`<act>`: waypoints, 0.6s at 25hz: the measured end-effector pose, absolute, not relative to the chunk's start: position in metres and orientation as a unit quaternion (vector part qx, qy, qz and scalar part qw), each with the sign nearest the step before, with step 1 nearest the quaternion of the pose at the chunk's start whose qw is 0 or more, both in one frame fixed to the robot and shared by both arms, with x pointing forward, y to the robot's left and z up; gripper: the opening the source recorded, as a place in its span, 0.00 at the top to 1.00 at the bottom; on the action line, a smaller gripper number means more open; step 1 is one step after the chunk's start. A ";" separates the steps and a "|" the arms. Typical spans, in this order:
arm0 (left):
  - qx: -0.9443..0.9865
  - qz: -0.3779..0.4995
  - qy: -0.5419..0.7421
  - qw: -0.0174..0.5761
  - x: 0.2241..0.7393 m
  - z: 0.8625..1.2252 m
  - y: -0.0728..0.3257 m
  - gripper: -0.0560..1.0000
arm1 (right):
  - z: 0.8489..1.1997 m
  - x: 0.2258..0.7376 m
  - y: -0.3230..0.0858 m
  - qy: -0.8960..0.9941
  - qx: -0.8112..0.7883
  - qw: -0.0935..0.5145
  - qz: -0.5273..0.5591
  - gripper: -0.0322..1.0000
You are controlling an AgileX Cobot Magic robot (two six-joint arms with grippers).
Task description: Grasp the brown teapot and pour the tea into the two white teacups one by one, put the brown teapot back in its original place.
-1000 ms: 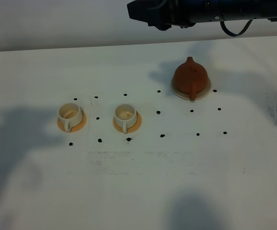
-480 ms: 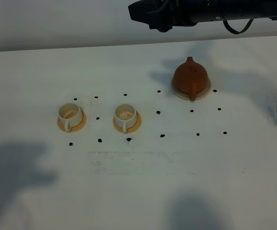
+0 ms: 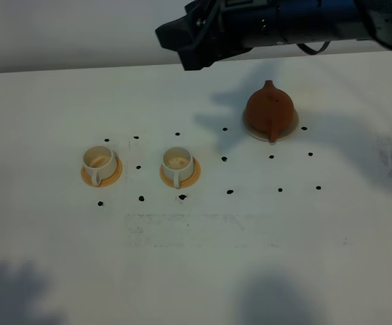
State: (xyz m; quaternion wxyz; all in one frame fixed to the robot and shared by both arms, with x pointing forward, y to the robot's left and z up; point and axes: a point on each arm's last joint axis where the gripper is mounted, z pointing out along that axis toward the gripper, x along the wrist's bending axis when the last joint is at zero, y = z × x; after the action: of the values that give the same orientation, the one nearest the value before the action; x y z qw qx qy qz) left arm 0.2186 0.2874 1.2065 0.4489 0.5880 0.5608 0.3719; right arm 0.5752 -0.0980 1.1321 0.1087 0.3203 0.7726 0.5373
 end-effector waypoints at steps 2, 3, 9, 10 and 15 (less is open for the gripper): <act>0.578 0.379 0.564 0.451 0.213 1.206 0.289 0.64 | 1.129 0.574 -0.093 0.775 0.318 0.106 0.536 0.48; 0.577 0.383 0.563 0.452 0.211 1.205 0.289 0.64 | 1.128 0.575 -0.091 0.775 0.318 0.105 0.535 0.48; 0.570 0.395 0.566 0.446 0.196 1.175 0.291 0.64 | 1.109 0.581 -0.083 0.788 0.320 0.092 0.518 0.48; 0.572 0.394 0.568 0.442 0.195 1.166 0.291 0.64 | 1.107 0.582 -0.082 0.791 0.319 0.094 0.514 0.48; 0.572 0.391 0.574 0.436 0.188 1.120 0.292 0.64 | 1.103 0.586 -0.083 0.794 0.317 0.115 0.505 0.48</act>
State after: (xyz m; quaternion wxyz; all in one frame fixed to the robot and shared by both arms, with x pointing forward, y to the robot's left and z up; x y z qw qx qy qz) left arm 0.1880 0.2918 1.1204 0.4360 0.5723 0.5741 0.3908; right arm 0.5857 -0.0827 1.1035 0.1147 0.3167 0.7945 0.5053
